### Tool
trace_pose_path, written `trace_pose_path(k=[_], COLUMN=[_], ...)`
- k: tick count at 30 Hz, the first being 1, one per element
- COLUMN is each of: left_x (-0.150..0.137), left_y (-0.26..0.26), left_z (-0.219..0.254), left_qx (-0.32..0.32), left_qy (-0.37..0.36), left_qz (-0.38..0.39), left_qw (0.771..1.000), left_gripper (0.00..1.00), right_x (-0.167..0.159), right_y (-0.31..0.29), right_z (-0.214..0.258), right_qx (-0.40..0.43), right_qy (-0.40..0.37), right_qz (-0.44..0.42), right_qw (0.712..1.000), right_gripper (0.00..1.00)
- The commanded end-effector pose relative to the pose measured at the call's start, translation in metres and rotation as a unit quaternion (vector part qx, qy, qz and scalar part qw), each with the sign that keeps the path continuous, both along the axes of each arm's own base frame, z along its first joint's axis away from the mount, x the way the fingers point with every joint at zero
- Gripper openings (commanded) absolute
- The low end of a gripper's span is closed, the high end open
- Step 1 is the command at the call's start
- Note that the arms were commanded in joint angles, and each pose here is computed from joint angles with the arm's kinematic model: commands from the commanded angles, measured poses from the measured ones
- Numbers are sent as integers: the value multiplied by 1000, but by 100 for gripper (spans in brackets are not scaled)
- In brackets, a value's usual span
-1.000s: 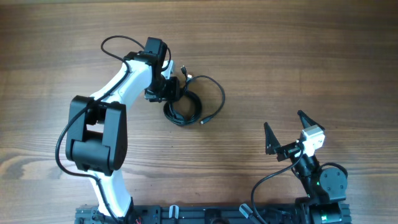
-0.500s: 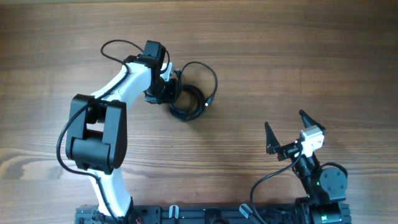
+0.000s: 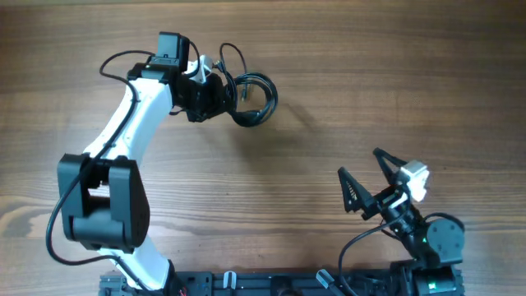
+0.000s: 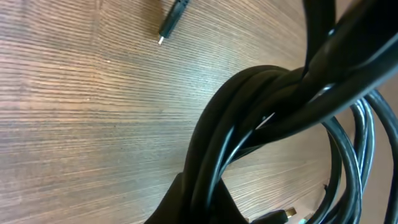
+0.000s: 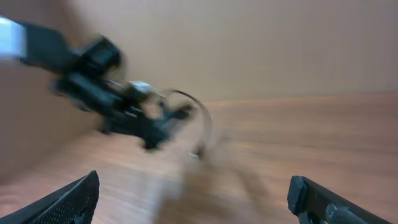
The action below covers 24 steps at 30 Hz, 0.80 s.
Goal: Untangle cables
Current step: 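Move the right gripper to the coil and grasp a cable strand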
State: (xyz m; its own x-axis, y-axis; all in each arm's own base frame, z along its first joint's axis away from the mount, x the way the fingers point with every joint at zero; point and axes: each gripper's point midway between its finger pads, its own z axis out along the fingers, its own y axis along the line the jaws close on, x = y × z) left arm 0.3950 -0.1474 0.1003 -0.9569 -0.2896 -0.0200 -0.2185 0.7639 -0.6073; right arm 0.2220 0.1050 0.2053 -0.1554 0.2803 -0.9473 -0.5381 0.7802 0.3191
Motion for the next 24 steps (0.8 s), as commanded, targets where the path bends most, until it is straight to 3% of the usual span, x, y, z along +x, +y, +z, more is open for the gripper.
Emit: trace_pose_path(k=[1, 6, 9, 13, 14, 17, 18, 21, 24], left_x=[13, 17, 18, 18, 18, 16, 14, 8, -1], left_y=[6, 6, 4, 4, 3, -2, -6, -23, -42], left_z=[23, 25, 26, 26, 26, 26, 27, 27, 27], left_qx=[4, 4, 2, -6, -9, -17, -20, -25, -26], left_qy=[-35, -46, -48, -30, -24, -10, -7, 0, 3], left_qz=[21, 20, 21, 45, 52, 64, 62, 49, 27], left_qw=[999, 999, 999, 999, 998, 998, 998, 999, 999], left_gripper=[4, 4, 4, 4, 4, 4, 4, 4, 4], right_x=[-8, 42, 83, 121, 127, 146, 155, 170, 170], right_y=[23, 43, 61, 81, 81, 80, 79, 75, 87], right_z=[34, 51, 55, 55, 50, 29, 23, -1, -28], right_qx=[57, 26, 15, 29, 36, 130, 132, 128, 110], right_qy=[40, 145, 228, 256, 264, 380, 379, 399, 437], right_qz=[85, 133, 188, 263, 259, 210, 198, 151, 107], right_qw=[994, 980, 955, 930, 929, 891, 894, 895, 886], right_gripper=[100, 100, 100, 100, 100, 100, 100, 81, 80])
